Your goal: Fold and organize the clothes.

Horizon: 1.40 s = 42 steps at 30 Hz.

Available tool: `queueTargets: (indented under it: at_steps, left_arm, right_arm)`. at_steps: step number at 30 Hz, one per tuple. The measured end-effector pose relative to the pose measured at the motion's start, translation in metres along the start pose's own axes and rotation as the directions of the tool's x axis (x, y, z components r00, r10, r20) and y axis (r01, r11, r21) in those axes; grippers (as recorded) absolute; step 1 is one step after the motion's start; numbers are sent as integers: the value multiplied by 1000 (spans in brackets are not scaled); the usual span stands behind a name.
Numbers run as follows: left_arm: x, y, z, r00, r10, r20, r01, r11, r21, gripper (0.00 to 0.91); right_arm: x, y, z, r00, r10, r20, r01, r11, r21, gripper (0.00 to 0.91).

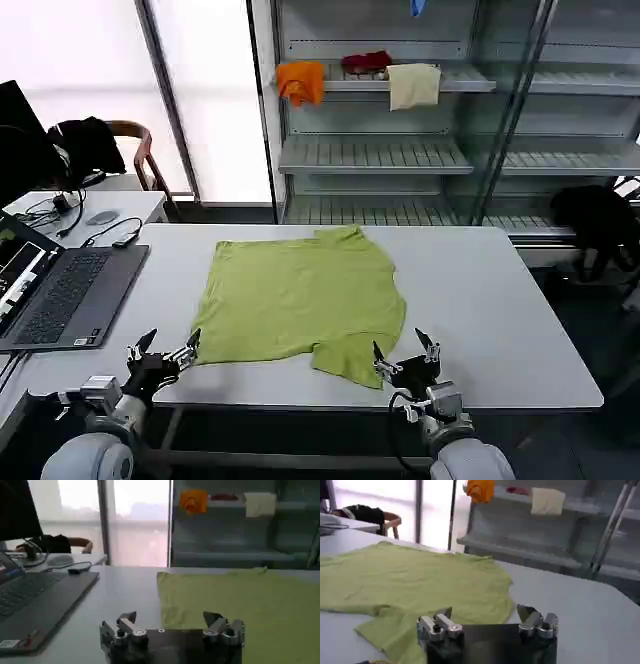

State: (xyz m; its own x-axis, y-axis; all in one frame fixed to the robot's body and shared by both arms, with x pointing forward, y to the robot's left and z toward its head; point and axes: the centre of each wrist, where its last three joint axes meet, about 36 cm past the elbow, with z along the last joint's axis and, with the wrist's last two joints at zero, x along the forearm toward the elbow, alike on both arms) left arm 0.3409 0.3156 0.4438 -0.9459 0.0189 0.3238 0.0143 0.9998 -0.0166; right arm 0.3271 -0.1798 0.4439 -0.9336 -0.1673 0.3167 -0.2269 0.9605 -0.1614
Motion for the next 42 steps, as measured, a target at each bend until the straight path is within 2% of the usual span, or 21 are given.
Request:
queueTargets:
  at_steps: [7, 9, 11, 20, 22, 23, 26, 27, 28, 29, 30, 31, 32, 33, 42]
  left_arm:
    - [-2, -9, 13, 1000, 11, -21, -12, 1000, -14, 907]
    - [-4, -12, 15, 1000, 14, -27, -15, 1000, -20, 907]
    - [-5, -16, 18, 999, 20, -33, -20, 1000, -24, 907]
    - [-12, -21, 30, 999, 16, -46, -18, 999, -45, 907]
    - [-13, -19, 30, 999, 12, -45, -14, 999, -47, 816]
    - [-14, -18, 31, 999, 10, -45, -12, 999, -49, 665]
    - [-16, -14, 34, 999, 2, -50, -4, 999, -48, 464]
    - [-16, -13, 35, 999, -1, -52, -2, 999, -47, 363]
    - [-16, -12, 37, 999, -2, -54, 0, 999, -44, 302]
    - [-16, -11, 38, 998, -3, -57, 0, 999, -43, 141]
    - [-16, -11, 39, 998, -2, -58, -1, 999, -42, 101]
    - [-16, -11, 40, 998, 1, -59, -3, 999, -42, 20]
    - [-15, -11, 41, 998, 3, -59, -5, 999, -41, 20]
    - [-15, -11, 42, 998, 4, -60, -7, 999, -40, 10]
    - [-12, -14, 46, 997, 27, -65, -30, 999, -40, 0]
  right_arm:
    - [-1, 8, 8, 1000, -12, -11, 12, 1000, 2, 897]
    - [-2, 10, 10, 1000, -16, -13, 16, 1000, 3, 826]
    - [-3, 12, 12, 1000, -19, -14, 19, 1000, 4, 816]
    - [-12, 20, 21, 999, -28, -23, 28, 1000, 5, 816]
    - [-14, 22, 24, 999, -31, -28, 31, 999, 6, 816]
    - [-16, 22, 25, 999, -32, -30, 33, 999, 6, 816]
    - [-19, 24, 28, 999, -36, -34, 36, 999, 10, 766]
    - [-20, 24, 29, 999, -38, -35, 38, 999, 12, 645]
    - [-21, 24, 30, 998, -40, -37, 41, 999, 16, 595]
    - [-22, 24, 30, 998, -42, -39, 43, 999, 17, 464]
    - [-23, 24, 31, 998, -44, -40, 45, 999, 19, 393]
    - [-23, 24, 32, 998, -45, -41, 46, 999, 20, 262]
    - [-24, 24, 32, 998, -46, -42, 47, 999, 21, 171]
    - [-24, 25, 33, 998, -47, -44, 48, 999, 21, 0]
    - [-25, 29, 38, 998, -57, -36, 58, 998, 15, 0]
